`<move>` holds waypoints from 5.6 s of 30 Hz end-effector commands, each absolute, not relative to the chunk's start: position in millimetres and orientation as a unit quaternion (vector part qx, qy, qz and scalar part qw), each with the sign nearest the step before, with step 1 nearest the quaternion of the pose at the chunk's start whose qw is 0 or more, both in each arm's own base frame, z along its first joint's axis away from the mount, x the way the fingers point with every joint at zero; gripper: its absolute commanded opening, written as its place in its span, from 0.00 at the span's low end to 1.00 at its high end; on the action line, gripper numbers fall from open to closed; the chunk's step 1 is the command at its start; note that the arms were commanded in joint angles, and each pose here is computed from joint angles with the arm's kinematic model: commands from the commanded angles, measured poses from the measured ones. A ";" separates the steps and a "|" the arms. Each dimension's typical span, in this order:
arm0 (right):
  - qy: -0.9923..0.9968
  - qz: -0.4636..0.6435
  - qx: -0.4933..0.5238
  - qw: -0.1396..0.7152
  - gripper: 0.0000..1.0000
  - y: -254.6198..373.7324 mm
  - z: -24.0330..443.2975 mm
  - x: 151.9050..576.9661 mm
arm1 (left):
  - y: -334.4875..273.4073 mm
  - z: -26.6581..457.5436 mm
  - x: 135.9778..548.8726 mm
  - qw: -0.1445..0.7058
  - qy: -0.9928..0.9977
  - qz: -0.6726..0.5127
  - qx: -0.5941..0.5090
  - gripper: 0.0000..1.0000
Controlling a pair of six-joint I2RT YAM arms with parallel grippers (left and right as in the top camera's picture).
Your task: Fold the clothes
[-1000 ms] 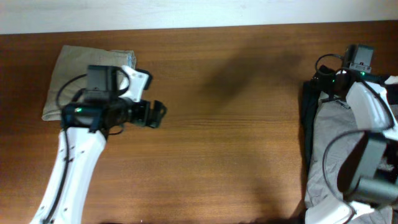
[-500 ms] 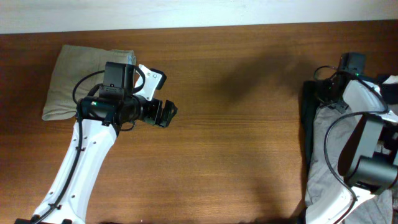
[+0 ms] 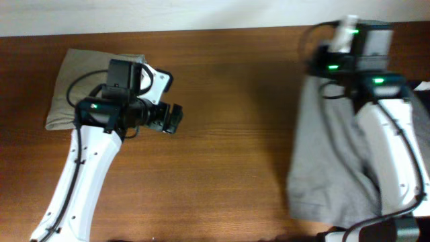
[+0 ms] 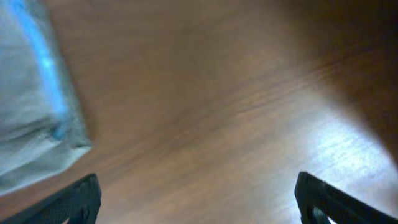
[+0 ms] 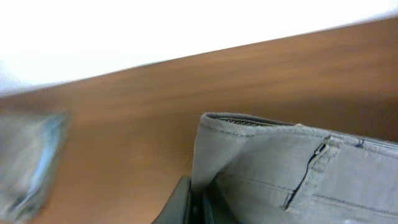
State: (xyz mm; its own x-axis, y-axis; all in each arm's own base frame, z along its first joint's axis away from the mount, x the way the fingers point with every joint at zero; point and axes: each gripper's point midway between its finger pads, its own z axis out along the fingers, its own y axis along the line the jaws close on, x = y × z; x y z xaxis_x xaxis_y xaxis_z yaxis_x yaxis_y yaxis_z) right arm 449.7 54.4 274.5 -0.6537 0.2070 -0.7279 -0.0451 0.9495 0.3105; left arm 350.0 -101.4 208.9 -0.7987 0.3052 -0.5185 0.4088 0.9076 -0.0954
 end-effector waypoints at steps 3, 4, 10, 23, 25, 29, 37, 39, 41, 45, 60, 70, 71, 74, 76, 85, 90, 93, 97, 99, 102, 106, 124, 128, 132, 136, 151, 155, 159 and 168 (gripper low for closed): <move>0.868 0.260 -0.161 0.391 0.04 243.2 289.4 395.7 | -55.8 279.0 364.9 0.311 0.939 0.028 0.144 0.99; 0.866 0.264 -0.191 0.380 0.21 273.1 282.4 379.3 | -48.8 293.0 365.8 0.322 0.936 0.048 0.137 0.99; 0.880 0.145 -0.184 0.414 0.79 280.8 278.4 358.7 | -45.8 317.4 368.1 0.347 0.927 0.056 0.130 0.99; 0.846 0.128 0.033 0.516 0.78 102.5 393.5 324.7 | -207.6 198.4 385.6 0.209 0.901 -0.163 0.344 0.63; 0.855 0.125 0.042 0.502 0.79 95.9 387.3 316.4 | -236.3 168.9 401.1 0.212 0.891 -0.149 0.373 0.25; 0.877 0.109 0.039 0.466 0.78 93.7 367.0 310.6 | -285.5 124.7 432.5 0.246 0.869 -0.149 0.402 0.07; 0.914 0.078 0.033 0.397 0.78 90.7 329.7 303.4 | -322.9 51.5 467.2 0.275 0.853 -0.156 0.415 0.83; 0.919 0.073 0.032 0.386 0.78 90.5 324.2 302.9 | -325.6 42.6 471.4 0.279 0.852 -0.156 0.415 0.83; 0.924 0.069 0.031 0.376 0.78 90.0 318.8 301.8 | -324.9 33.7 470.7 0.272 0.855 -0.155 0.415 0.83; 0.926 0.064 0.031 0.371 0.78 88.4 316.5 300.2 | -321.6 8.4 460.6 0.237 0.864 -0.157 0.416 0.65; 0.932 0.032 0.039 0.360 0.76 76.5 310.6 295.0 | -197.3 26.7 526.0 0.221 0.949 -0.030 0.222 0.01; 0.935 0.028 0.038 0.352 0.77 78.6 304.6 300.5 | -48.8 46.4 550.3 0.195 0.978 -0.025 0.065 0.52; 0.937 0.025 0.038 0.346 0.78 79.6 300.3 303.1 | -46.8 49.2 548.9 0.193 0.979 -0.024 0.063 0.53; 0.948 0.005 0.093 0.306 0.77 64.4 271.7 323.5 | -47.7 75.3 548.8 0.205 0.976 -0.025 0.064 0.54; 0.949 -0.013 0.141 0.283 0.73 39.1 249.4 346.6 | -49.3 102.9 546.0 0.221 0.972 -0.024 0.071 0.56; 0.963 0.100 0.207 0.140 0.63 -17.2 101.0 427.7 | -60.9 210.2 475.5 0.227 0.969 -0.029 0.089 0.64; 0.963 0.148 0.202 0.101 0.61 -16.6 37.4 444.1 | -69.1 221.4 458.8 0.220 0.970 -0.032 0.099 0.67; 0.962 0.162 0.206 0.070 0.46 -10.2 18.7 437.5 | -68.4 219.8 455.8 0.213 0.972 -0.031 0.099 0.68; 0.959 0.184 0.205 0.063 0.37 -2.8 19.3 436.4 | -68.4 219.8 455.8 0.213 0.972 -0.031 0.099 0.70; 0.959 0.185 0.204 0.065 0.17 -2.9 21.5 437.0 | -68.4 219.7 455.7 0.213 0.972 -0.031 0.099 0.72; 0.957 0.186 0.206 0.088 0.06 -10.7 39.9 439.9 | -68.3 219.3 454.8 0.210 0.972 -0.031 0.098 0.72; 0.958 0.169 0.219 0.076 0.05 -22.6 61.7 421.3 | -68.2 218.9 453.9 0.208 0.973 -0.031 0.098 0.72; 0.958 0.091 0.243 0.118 0.48 -87.6 62.3 424.2 | -65.8 211.6 435.8 0.169 0.980 -0.030 0.098 0.77; 0.952 0.100 0.234 0.169 0.19 -89.5 68.7 449.2 | -64.5 206.0 423.9 0.143 0.984 -0.029 0.098 0.77; 0.956 0.107 0.229 0.148 0.11 -80.8 48.2 450.1 | -63.9 204.0 419.3 0.132 0.986 -0.029 0.098 0.76; 0.960 0.115 0.225 0.122 0.09 -65.3 13.5 454.3 | -63.7 204.1 419.5 0.133 0.986 -0.029 0.098 0.76; 0.919 0.189 0.208 0.278 0.15 -72.2 116.5 540.1 | -58.5 182.3 420.1 0.108 0.989 -0.013 0.103 0.77; 0.908 0.224 0.171 0.308 0.23 -54.1 208.3 525.2 | -37.8 134.3 408.3 0.046 0.996 0.010 0.075 0.76; 0.895 0.270 0.142 0.324 0.49 -28.8 273.4 492.2 | -11.5 78.8 398.3 0.002 0.999 0.012 0.038 0.76; 0.916 0.277 0.099 0.274 0.56 1.0 271.4 458.4 | 6.2 -2.1 368.8 -0.047 0.998 -0.049 -0.014 0.65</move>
State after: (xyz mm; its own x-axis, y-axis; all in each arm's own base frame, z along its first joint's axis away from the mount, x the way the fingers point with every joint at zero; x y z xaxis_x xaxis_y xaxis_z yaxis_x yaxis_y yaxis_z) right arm 458.8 -6.7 271.0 -0.8209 0.3720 -0.4333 0.0733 0.8210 0.5661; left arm 382.0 19.8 20.7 -0.9993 -0.0133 0.0340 -0.0138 0.9998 -0.0143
